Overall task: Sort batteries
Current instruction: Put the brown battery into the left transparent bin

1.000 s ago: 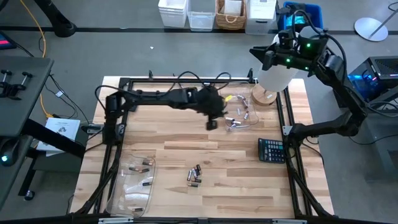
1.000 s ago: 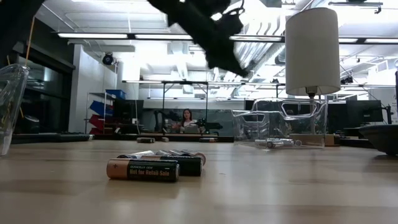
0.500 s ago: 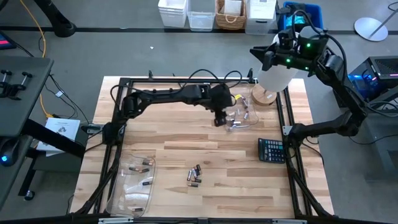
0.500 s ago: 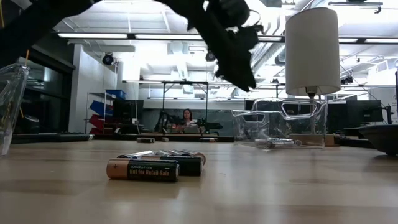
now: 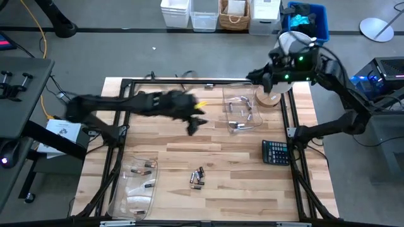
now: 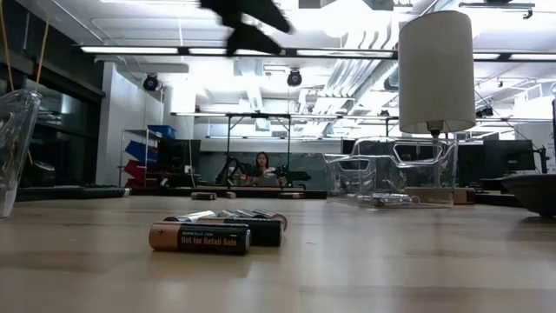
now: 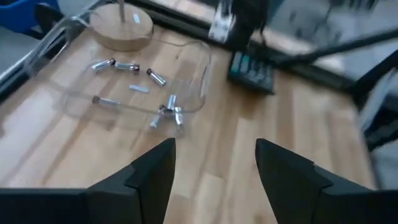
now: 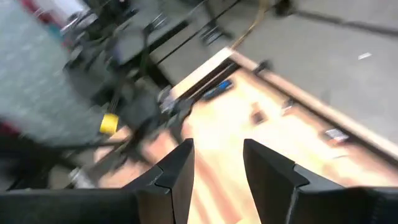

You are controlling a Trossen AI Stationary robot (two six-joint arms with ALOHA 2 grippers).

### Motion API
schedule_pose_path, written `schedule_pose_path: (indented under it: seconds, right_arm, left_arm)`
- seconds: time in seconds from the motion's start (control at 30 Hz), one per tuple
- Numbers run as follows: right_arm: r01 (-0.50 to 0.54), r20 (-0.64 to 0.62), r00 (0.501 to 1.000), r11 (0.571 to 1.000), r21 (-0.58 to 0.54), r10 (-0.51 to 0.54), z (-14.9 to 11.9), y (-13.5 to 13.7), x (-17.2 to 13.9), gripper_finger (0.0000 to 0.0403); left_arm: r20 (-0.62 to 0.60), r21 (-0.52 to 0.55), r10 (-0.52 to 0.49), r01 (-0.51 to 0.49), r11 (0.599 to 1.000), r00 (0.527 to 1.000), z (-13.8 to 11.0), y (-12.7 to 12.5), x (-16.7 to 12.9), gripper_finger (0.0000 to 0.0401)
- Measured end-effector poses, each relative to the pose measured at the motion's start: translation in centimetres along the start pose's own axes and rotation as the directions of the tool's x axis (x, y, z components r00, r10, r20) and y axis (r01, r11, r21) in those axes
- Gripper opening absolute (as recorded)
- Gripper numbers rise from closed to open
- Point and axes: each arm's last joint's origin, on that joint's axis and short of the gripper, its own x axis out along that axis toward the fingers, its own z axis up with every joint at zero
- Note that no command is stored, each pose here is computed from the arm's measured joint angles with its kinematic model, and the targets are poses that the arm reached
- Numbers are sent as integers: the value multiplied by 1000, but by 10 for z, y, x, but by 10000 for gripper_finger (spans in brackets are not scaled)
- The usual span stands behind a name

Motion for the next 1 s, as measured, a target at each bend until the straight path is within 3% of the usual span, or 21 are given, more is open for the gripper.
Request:
schedule_pose_path:
  seconds: [0.13, 0.27, 0.43, 0.5, 0.6, 0.73, 0.87, 1.0]
  right_arm:
    - [-48, -131, 990, 999, 17, 50, -19, 28, 28, 134]
    - [47, -314, 949, 999, 15, -40, -56, 61, 75, 134]
    - [176, -577, 795, 982, -71, -185, -133, 103, 141, 134]
    - [169, -659, 726, 980, -106, -197, -170, 120, 167, 134]
    - [92, -732, 664, 988, -122, -152, -222, 145, 202, 134]
    - [69, -755, 650, 997, -47, -80, -281, 166, 243, 134]
    - [197, -743, 657, 980, 5, -128, -320, 163, 274, 134]
    - [357, -724, 655, 933, 45, -216, -336, 150, 290, 134]
  left_arm:
    - [64, -104, -14, 20, 994, 998, -41, -4, -42, 209]
    - [106, -131, -19, 33, 991, 994, -64, -2, -72, 208]
    - [212, -86, 14, 5, 996, 977, -67, 0, -99, 208]
    - [258, -89, 46, -24, 996, 965, -65, 2, -107, 208]
    - [328, -103, 41, -7, 995, 944, -60, 2, -118, 208]
    - [357, -148, 23, 33, 988, 934, -59, 2, -128, 208]
    - [368, -196, 1, 76, 978, 930, -59, -1, -132, 208]
    - [359, -203, -16, 95, 974, 933, -61, -4, -132, 208]
